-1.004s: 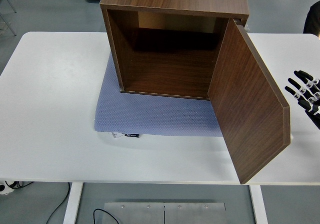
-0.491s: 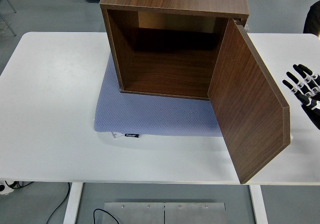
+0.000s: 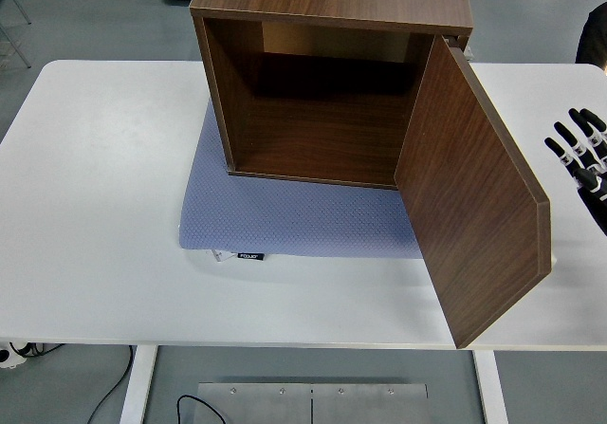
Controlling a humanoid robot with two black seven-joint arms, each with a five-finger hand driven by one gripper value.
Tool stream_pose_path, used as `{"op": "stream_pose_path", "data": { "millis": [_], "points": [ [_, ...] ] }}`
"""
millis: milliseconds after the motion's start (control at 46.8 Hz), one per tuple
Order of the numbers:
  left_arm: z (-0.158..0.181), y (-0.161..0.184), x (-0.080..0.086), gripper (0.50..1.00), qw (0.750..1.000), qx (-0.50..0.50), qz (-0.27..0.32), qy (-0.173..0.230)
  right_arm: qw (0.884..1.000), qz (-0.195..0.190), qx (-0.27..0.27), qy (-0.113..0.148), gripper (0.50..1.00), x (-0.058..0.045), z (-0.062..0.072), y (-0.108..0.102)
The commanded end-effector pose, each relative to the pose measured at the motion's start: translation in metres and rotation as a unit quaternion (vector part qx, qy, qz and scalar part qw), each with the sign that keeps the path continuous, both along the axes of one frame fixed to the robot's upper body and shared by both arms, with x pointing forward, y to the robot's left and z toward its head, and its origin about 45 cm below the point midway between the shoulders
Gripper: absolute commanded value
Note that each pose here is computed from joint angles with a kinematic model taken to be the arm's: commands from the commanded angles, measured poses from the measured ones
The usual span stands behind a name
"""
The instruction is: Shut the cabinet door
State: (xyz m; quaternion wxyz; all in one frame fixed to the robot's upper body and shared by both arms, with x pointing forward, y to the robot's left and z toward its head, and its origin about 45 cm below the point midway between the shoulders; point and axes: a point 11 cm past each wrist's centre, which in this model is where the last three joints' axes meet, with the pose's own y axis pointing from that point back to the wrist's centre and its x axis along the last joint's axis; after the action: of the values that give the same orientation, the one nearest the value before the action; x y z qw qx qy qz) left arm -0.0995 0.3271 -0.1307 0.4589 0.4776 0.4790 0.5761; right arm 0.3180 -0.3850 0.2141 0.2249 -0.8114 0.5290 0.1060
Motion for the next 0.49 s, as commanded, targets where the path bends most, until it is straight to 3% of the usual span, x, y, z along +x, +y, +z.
{"op": "stream_pose_path", "data": {
  "millis": [0,150,470],
  "points": [
    [0.0,0.0,0.001,1.0,1.0,0.0,0.0,-0.001,1.0,0.014,0.0,-0.002,1.0,0.0,0.002,0.008],
    [0.0,0.0,0.001,1.0,1.0,0.0,0.001,-0.001,0.999,0.032,-0.005,-0.013,1.0,0.0,0.009,0.02],
    [0.0,0.0,0.001,1.0,1.0,0.0,0.0,-0.001,0.998,0.053,-0.018,-0.021,1.0,0.003,0.008,0.038]
  ]
}}
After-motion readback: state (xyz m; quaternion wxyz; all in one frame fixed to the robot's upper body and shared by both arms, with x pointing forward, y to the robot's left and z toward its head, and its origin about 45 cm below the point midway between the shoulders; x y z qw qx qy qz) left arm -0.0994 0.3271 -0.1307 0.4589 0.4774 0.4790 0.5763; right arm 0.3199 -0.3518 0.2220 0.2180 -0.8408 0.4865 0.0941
